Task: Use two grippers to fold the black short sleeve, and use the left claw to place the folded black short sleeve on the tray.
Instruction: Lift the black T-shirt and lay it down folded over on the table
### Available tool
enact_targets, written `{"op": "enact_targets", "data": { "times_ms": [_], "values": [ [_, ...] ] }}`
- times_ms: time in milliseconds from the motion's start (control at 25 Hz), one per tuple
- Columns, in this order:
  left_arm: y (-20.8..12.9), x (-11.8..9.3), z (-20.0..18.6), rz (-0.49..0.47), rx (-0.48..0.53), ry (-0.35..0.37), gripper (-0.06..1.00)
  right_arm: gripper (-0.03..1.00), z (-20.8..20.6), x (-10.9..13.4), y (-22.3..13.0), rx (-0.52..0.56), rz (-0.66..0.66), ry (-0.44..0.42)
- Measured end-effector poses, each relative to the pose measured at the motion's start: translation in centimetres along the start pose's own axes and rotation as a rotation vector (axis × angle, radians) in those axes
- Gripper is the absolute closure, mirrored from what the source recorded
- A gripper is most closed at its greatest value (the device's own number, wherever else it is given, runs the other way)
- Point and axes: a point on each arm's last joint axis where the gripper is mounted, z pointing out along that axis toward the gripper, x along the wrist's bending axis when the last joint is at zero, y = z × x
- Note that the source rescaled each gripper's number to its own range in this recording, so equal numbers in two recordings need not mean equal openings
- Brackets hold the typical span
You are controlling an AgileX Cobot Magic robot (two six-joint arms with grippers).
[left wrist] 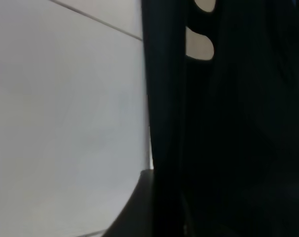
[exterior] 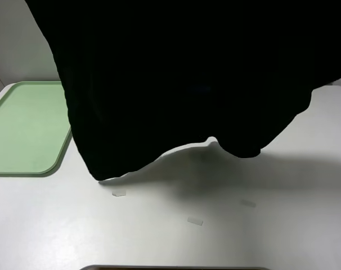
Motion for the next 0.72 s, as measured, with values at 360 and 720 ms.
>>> {"op": "enact_targets", "data": {
  "times_ms": [360, 720],
  "values": [
    [0.0, 0.1, 0.0, 0.030, 0.002, 0.014, 0.94, 0.97, -0.6, -0.1, 0.2, -0.019, 0.012, 0.008],
    [1.3, -1.7, -0.8, 0.091, 0.001, -0.093, 0.94, 0.97, -4.0, 0.4, -0.8, -0.098, 0.049, -0.010]
  ]
}}
